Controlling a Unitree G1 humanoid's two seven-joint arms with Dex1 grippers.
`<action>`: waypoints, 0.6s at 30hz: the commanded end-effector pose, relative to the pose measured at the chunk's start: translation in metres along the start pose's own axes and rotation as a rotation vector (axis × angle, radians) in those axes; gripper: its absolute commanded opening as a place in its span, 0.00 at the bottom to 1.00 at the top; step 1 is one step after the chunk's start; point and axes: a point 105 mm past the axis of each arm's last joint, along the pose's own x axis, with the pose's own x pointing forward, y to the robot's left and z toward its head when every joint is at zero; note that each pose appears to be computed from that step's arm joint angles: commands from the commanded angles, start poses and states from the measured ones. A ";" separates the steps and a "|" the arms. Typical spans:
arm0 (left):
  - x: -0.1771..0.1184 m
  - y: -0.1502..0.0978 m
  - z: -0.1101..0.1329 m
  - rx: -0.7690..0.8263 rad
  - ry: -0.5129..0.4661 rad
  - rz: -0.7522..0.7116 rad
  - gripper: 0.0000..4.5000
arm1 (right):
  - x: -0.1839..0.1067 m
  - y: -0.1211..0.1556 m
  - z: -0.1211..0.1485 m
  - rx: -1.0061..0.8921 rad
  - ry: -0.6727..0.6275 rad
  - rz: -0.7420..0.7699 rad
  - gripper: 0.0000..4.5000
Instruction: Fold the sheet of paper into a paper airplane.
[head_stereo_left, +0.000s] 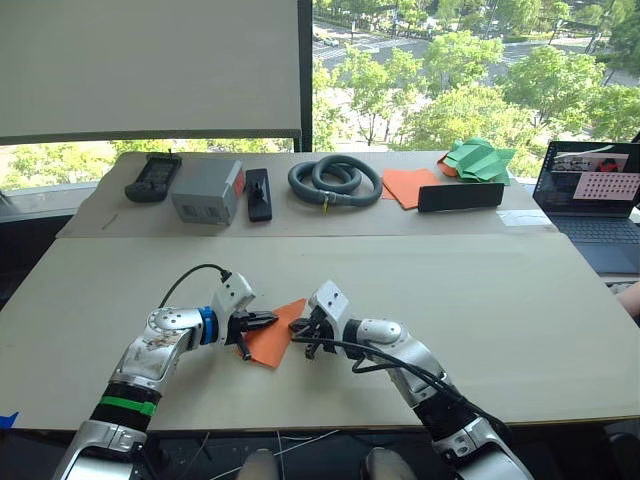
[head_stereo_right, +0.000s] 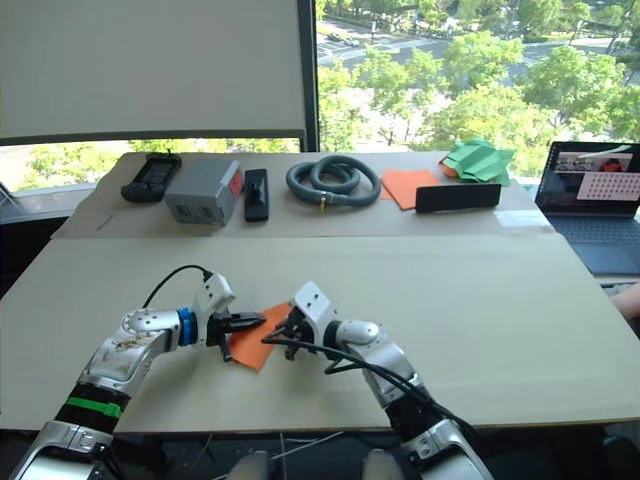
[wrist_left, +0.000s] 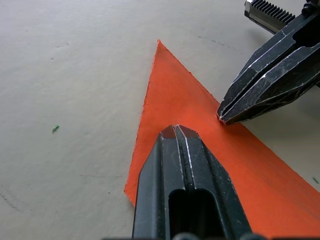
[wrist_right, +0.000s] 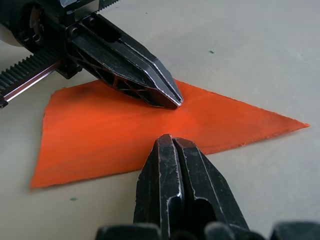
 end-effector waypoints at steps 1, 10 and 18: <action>0.000 -0.006 -0.018 -0.032 0.069 -0.014 0.00 | 0.005 0.023 -0.045 0.078 0.173 0.085 0.00; -0.004 -0.010 -0.021 -0.039 0.081 -0.012 0.00 | 0.003 0.050 -0.057 0.053 0.233 0.201 0.00; -0.009 -0.011 -0.024 -0.043 0.093 -0.005 0.00 | 0.001 0.070 -0.067 0.006 0.296 0.284 0.00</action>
